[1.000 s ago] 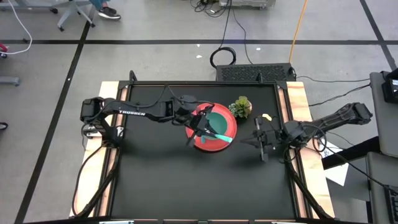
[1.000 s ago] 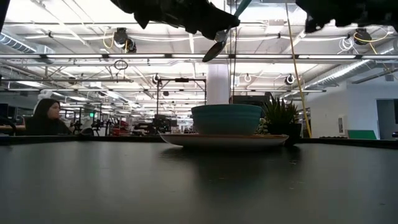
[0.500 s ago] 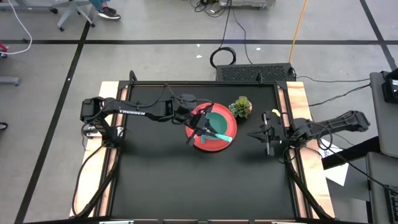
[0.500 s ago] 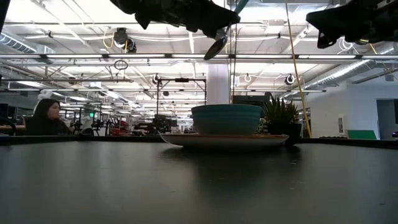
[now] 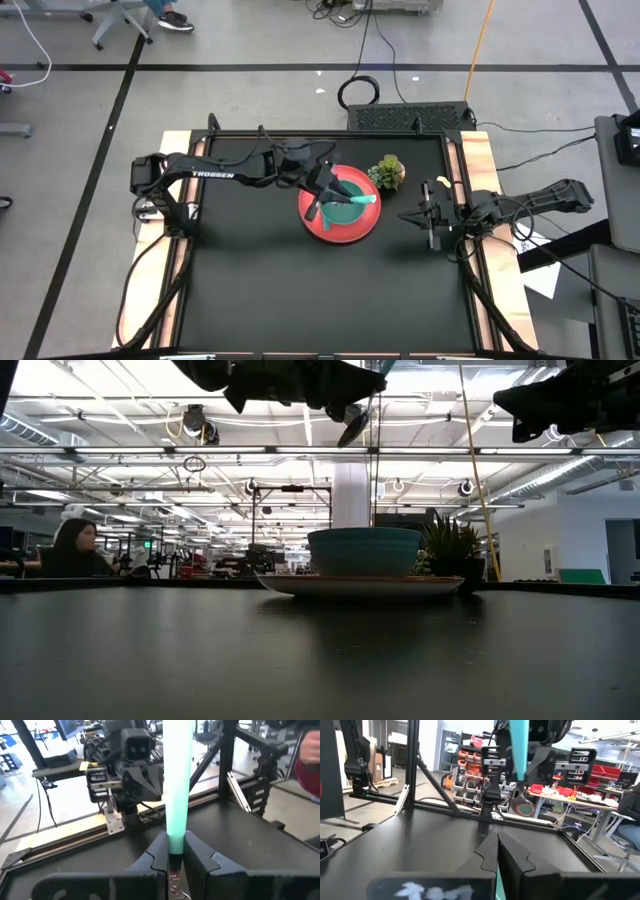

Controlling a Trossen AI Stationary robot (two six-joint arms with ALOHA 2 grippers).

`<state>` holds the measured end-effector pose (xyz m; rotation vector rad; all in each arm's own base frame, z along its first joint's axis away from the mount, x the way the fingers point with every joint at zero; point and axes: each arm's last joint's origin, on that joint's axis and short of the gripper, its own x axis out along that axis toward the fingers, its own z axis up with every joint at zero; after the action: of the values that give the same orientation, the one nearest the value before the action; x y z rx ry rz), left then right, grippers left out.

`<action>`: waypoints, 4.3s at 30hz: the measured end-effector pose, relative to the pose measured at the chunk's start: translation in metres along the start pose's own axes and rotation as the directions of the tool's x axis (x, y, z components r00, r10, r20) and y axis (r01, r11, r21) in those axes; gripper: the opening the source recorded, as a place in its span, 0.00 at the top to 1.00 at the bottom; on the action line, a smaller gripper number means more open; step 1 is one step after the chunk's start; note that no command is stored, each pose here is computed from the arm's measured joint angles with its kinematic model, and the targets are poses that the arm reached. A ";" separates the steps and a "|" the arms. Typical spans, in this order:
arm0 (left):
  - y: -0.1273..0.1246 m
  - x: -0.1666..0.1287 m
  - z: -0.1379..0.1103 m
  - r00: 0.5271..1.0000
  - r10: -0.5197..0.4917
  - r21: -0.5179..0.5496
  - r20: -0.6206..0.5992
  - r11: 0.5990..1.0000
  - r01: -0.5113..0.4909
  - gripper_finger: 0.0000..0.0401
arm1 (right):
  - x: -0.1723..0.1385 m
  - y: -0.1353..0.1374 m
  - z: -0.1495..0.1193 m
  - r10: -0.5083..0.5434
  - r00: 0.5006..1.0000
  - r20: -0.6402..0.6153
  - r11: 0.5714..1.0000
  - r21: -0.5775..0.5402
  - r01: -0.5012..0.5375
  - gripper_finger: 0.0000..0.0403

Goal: Set table place
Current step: Put the blue spoon into the green bowl

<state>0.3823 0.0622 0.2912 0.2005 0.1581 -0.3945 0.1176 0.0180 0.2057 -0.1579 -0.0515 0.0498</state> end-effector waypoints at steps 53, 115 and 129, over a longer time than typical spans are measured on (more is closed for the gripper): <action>0.035 0.042 -0.097 0.972 0.189 -0.252 -0.139 0.943 -0.220 0.92 | 0.000 0.000 -0.001 0.001 1.000 -0.008 1.000 0.014 -0.001 1.00; 0.008 0.046 -0.129 0.895 0.114 -0.234 -0.431 0.944 -0.233 0.92 | 0.000 0.000 -0.001 0.001 1.000 -0.009 1.000 0.022 -0.001 1.00; 0.007 0.045 -0.132 0.882 0.096 -0.206 -0.461 0.955 -0.211 0.91 | 0.000 0.000 -0.001 0.001 1.000 -0.009 1.000 0.022 -0.001 1.00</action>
<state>0.4105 0.0814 0.1557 0.0487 0.6418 -0.1584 0.1177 0.0181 0.2049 -0.1363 -0.0423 0.0509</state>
